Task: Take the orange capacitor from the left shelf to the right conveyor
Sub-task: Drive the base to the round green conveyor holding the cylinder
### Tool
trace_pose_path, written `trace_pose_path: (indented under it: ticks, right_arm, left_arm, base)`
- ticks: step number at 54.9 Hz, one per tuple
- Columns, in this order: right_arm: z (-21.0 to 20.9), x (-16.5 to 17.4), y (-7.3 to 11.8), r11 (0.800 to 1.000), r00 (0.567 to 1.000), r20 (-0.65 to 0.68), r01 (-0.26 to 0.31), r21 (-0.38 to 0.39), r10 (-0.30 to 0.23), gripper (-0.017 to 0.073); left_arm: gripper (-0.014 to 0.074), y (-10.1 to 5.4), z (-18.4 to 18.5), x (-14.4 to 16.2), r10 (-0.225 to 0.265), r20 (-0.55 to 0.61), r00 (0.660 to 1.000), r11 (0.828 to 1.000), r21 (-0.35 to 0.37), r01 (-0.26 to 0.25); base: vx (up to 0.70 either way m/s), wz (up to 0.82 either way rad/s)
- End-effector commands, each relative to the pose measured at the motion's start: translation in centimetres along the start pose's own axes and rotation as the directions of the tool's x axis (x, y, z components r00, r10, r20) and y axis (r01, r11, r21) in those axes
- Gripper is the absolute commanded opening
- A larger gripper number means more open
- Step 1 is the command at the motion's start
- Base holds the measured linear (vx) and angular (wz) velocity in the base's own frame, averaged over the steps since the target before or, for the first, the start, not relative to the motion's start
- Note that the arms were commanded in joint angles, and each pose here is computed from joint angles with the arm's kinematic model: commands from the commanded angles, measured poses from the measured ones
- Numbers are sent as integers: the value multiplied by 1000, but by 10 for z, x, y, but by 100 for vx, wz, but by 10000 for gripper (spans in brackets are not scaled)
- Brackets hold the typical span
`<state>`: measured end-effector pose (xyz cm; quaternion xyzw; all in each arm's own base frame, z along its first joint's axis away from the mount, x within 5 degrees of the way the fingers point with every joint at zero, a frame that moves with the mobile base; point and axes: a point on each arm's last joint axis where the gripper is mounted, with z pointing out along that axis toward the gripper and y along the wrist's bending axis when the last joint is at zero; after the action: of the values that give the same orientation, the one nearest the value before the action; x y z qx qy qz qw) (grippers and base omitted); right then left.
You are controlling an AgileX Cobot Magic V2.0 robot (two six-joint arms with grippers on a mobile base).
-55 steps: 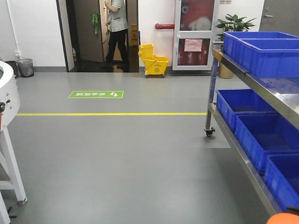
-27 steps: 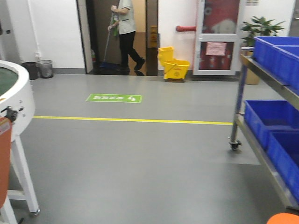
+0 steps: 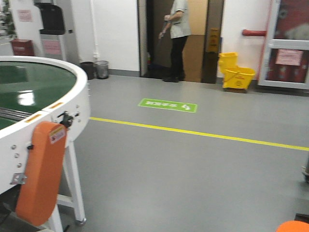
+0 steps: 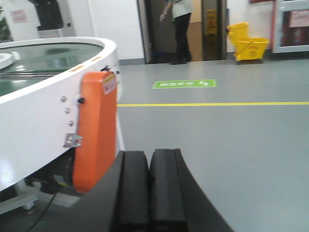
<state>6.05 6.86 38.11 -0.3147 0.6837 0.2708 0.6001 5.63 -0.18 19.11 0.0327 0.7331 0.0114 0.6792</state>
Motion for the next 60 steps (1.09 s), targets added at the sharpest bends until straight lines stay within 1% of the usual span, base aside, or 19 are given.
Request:
trace_pose_path:
  ticks: [1, 30, 60]
  right_arm:
    - [-3, -13, -2, 1000, 997, 79, -10, 29, 7, 327]
    - [-3, -13, -2, 1000, 997, 79, -10, 29, 7, 327]
    - [-3, -13, -2, 1000, 997, 79, -10, 29, 7, 327]
  left_arm:
    - [-6, 0, 1, 3, -5, 63, 998, 1000, 0, 5]
    - [-6, 0, 1, 3, -5, 63, 998, 1000, 0, 5]
    - [-6, 0, 1, 3, -5, 63, 998, 1000, 0, 5]
  base:
    - [26, 43]
    - [24, 41]
    - [15, 48]
